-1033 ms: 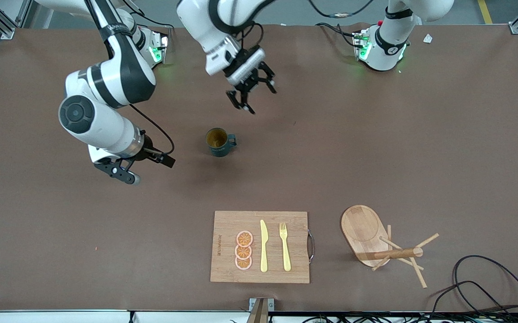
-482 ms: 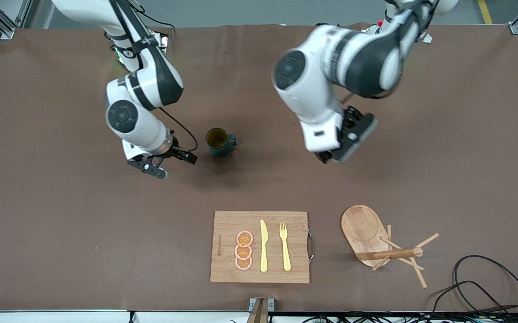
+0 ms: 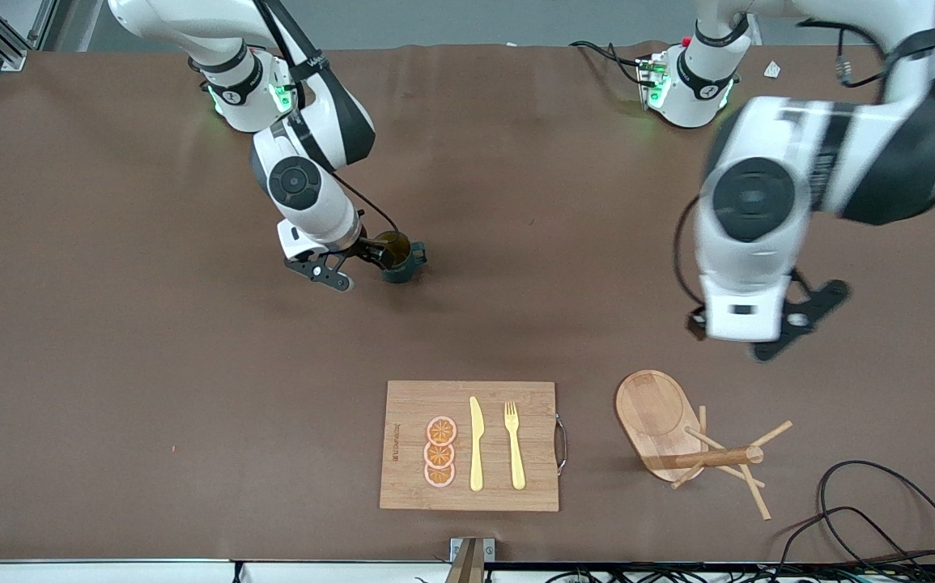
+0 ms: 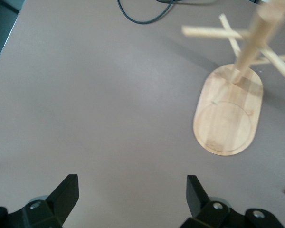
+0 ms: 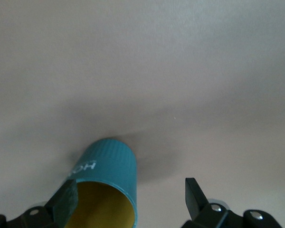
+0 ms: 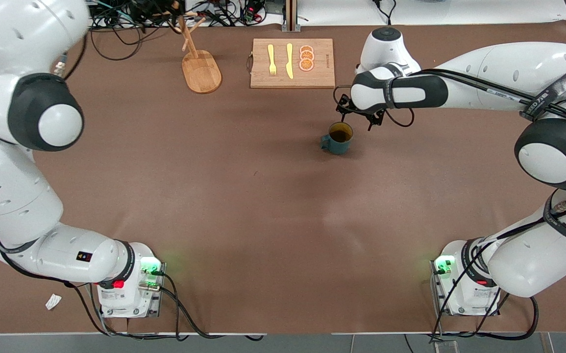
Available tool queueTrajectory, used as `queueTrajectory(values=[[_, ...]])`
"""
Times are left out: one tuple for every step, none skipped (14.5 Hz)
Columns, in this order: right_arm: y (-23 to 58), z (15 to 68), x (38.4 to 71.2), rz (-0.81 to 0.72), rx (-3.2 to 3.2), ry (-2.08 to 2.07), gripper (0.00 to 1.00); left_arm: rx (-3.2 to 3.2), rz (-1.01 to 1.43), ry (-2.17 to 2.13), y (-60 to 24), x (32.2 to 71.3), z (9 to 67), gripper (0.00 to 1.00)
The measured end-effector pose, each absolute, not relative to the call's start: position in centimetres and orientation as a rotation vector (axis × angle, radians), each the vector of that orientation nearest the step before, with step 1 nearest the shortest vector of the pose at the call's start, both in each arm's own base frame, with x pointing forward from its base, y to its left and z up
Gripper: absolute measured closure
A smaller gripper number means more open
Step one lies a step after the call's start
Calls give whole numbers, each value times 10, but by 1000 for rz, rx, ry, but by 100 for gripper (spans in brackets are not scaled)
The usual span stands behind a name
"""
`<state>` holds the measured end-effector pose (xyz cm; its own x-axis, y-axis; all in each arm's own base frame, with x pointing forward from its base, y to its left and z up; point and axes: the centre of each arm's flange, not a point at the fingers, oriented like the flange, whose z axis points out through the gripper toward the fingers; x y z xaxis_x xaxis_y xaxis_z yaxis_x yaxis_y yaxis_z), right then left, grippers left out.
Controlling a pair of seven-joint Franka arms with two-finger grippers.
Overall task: Transfer cup from left to right arm and place
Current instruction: 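Grasp the teal mug with the right gripper while the left gripper withdraws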
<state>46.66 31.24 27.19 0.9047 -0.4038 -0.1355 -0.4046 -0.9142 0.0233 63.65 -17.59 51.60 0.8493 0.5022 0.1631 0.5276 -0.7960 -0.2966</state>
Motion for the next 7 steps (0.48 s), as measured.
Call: queueTrajectory(values=[[312,269,464,222,-3065,649,1,-2739,-82,-739,-149,638,531,0],[311,268,463,227,-3067,650,4,-2789,-59,-705,-124,638,545,0],[311,266,462,229,-3069,648,11,-2840,-40,-665,-103,637,558,0],[313,266,460,226,-3070,641,11,-2887,-28,-620,-85,635,569,0],[316,265,458,219,-3070,630,17,-2930,-25,-572,-71,632,580,0],[319,263,453,212,-3071,617,27,-2976,-28,-514,-60,628,592,0],[322,260,448,210,-3075,604,38,-3020,-37,-437,-53,621,606,0]])
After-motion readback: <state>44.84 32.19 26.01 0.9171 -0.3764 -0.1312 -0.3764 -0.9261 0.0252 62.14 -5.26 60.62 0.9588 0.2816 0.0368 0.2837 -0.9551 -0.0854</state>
